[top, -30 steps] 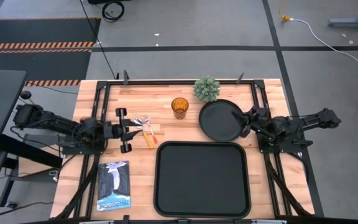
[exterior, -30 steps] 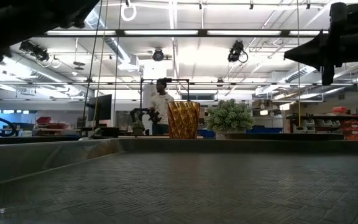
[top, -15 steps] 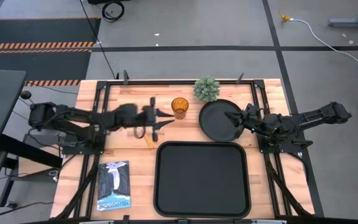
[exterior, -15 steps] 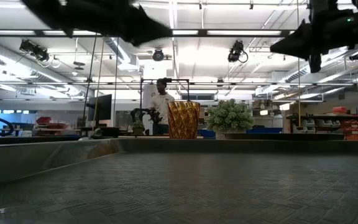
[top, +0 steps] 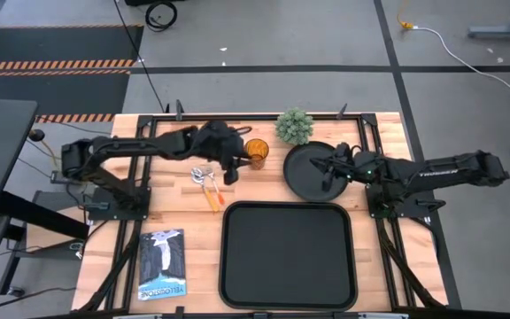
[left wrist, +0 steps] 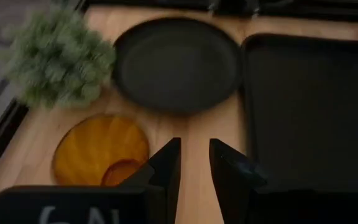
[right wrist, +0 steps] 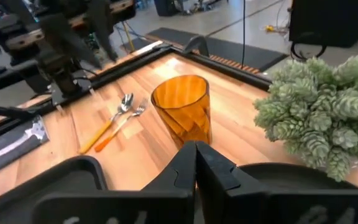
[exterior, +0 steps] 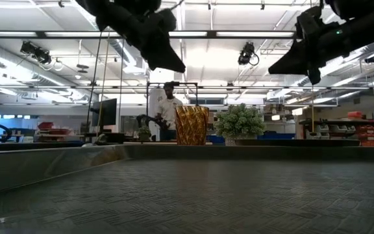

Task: Pick and place plate/cup/fork/spoon on tray
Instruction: Put the brown cup on the black tray

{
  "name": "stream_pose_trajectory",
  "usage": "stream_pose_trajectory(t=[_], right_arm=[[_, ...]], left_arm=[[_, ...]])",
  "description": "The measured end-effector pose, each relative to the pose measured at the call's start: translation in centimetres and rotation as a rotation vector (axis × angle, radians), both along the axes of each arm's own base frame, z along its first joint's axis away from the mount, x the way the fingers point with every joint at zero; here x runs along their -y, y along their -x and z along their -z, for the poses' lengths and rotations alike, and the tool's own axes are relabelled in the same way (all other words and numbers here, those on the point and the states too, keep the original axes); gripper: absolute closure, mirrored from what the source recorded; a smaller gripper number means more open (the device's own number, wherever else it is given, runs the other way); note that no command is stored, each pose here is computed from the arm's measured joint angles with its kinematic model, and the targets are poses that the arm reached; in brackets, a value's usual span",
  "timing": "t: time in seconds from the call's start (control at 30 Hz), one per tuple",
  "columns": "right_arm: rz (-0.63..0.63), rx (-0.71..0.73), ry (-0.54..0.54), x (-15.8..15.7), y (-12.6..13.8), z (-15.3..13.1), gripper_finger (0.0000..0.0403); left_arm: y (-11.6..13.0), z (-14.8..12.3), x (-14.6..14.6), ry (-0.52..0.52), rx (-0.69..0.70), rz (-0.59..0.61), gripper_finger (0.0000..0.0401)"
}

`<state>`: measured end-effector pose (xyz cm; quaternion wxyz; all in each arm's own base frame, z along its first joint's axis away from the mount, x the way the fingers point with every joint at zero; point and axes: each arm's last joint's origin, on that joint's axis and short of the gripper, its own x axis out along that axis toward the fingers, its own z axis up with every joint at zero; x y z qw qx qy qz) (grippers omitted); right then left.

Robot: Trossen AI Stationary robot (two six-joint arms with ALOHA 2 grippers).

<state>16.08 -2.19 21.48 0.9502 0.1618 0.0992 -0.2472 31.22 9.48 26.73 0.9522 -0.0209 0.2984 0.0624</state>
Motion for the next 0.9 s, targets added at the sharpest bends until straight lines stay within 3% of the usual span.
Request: stream_pose_trajectory(t=[0.33,0.67,0.9], right_arm=[[0.004,-0.031,-0.012,0.1,-0.9,0.7,0.0378],[-0.003,-0.033,0.018,0.1,-1.0,0.7,0.0377],[-0.004,-0.029,0.019,0.1,-1.0,0.6,0.0377]], left_arm=[[-2.6,0.2,-7.1,0.15,-0.191,-0.251,0.03],[-4.7,1.1,-11.4,0.246,-0.455,-0.293,0.0238],[-5.7,1.7,-11.6,0.272,-0.501,-0.287,0.0228]])
